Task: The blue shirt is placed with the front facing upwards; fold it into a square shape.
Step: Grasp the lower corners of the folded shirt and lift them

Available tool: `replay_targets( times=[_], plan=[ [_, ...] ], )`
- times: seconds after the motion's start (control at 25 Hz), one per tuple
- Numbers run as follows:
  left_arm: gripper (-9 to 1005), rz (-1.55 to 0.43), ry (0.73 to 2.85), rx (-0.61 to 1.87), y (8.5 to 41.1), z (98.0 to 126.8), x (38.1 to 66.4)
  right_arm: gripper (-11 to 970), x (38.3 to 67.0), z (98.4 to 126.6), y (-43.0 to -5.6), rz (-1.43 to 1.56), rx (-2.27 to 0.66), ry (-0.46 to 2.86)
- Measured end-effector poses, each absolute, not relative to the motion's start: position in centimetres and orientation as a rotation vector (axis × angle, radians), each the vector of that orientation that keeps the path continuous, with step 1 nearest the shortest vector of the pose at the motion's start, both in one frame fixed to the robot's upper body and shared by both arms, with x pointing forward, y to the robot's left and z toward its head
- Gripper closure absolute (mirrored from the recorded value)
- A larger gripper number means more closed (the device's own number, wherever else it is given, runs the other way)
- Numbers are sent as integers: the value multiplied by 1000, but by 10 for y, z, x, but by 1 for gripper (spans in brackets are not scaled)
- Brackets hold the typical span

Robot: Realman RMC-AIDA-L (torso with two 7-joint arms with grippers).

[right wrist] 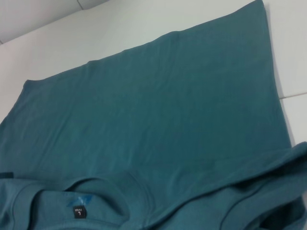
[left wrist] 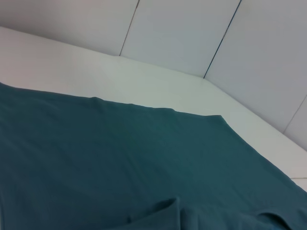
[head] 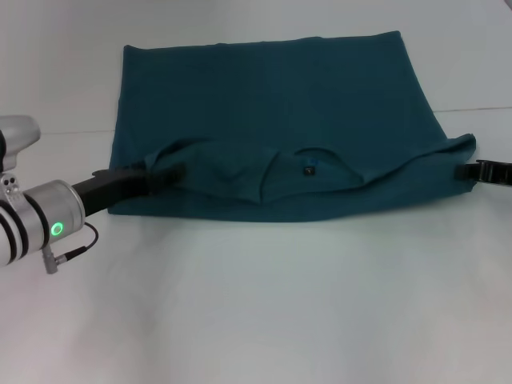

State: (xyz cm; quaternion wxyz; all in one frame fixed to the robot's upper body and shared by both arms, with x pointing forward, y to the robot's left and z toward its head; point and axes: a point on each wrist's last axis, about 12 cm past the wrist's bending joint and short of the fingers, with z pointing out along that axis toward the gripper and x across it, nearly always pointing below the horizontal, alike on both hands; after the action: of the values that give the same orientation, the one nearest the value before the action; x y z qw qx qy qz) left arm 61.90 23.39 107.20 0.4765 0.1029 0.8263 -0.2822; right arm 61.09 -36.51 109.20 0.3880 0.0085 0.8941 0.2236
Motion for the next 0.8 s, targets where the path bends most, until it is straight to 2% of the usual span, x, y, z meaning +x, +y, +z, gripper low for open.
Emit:
replay_targets(
  times=[0.16,0.56,0.8],
  plan=[
    [229,-658,2023,234,237,1071,621,928,611,1091,-365,567,22,2274],
    [235,-534,2037,115,268,1063,615,927,610,1088,-363,563,21,2278],
    [238,-518,2059,138,274,1058,608,928,609,1087,-364,562,23,2280]
  ],
)
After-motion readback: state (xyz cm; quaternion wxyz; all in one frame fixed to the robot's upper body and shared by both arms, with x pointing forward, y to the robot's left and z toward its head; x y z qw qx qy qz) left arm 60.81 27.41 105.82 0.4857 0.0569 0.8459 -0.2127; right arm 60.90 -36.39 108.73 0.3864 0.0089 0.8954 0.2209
